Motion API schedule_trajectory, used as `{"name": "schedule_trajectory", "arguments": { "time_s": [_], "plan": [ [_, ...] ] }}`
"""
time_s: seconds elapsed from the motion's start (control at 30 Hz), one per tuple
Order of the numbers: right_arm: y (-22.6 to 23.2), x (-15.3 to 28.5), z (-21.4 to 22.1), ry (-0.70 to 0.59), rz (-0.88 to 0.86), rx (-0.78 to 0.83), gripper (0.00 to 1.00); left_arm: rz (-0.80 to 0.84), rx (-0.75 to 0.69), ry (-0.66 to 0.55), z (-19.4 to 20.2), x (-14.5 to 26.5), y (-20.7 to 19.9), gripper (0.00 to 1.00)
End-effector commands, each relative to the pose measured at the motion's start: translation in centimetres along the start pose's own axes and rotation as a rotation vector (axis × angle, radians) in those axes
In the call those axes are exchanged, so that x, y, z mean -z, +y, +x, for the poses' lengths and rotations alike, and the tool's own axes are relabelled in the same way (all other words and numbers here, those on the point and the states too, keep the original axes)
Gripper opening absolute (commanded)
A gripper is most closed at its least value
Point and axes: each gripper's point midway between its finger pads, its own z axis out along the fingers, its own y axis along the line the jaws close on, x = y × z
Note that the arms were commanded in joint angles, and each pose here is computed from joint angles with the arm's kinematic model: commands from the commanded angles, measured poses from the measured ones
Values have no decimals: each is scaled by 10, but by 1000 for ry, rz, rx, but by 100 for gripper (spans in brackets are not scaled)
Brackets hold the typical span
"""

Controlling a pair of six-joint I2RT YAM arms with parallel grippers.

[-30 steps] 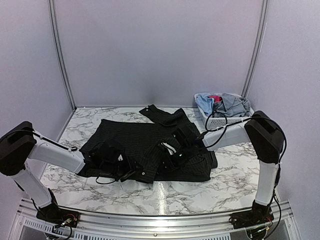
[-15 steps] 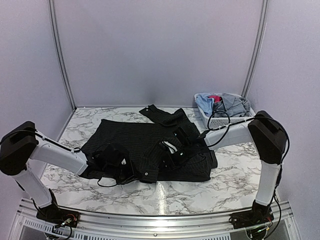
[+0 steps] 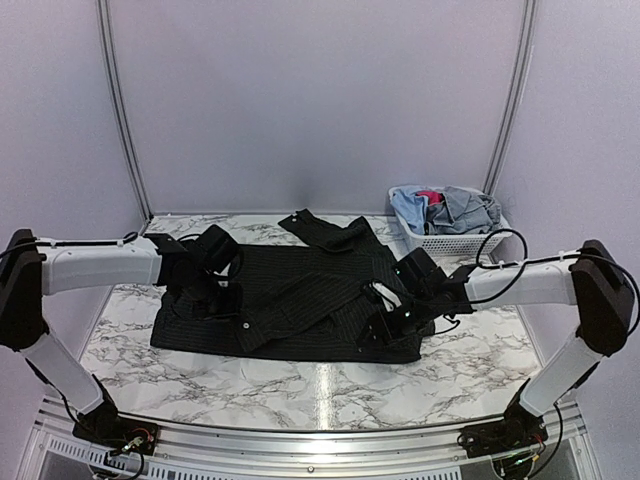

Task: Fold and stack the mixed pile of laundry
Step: Smooth out the 1/3-folded shirt at the center of the board.

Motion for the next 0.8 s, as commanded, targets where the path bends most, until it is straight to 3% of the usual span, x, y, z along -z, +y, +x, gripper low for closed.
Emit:
{"name": "schedule_trajectory", "arguments": {
  "time_s": [0.0, 0.27, 0.5, 0.53, 0.6, 0.67, 0.77],
  "plan": [
    [-47, -2, 34, 66, 132, -83, 40, -198, -172, 185, 10, 14, 60, 0],
    [-70, -4, 41, 76, 176, -120, 39, -466, -370, 290, -18, 0, 100, 0],
    [-71, -1, 40, 70, 185, -139, 39, -545, -315, 222, -66, 22, 139, 0],
    [-70, -1, 40, 69, 181, -140, 39, -538, -312, 204, -73, 25, 139, 6],
    [-67, 0, 38, 63, 170, -138, 39, -523, -298, 163, -84, 32, 136, 33],
    [-61, 1, 34, 53, 145, -130, 39, -465, -261, 113, -89, 38, 126, 49],
    [-50, 8, 23, 21, 110, -107, 39, -322, -156, 25, -84, 46, 111, 57]
  ]
}}
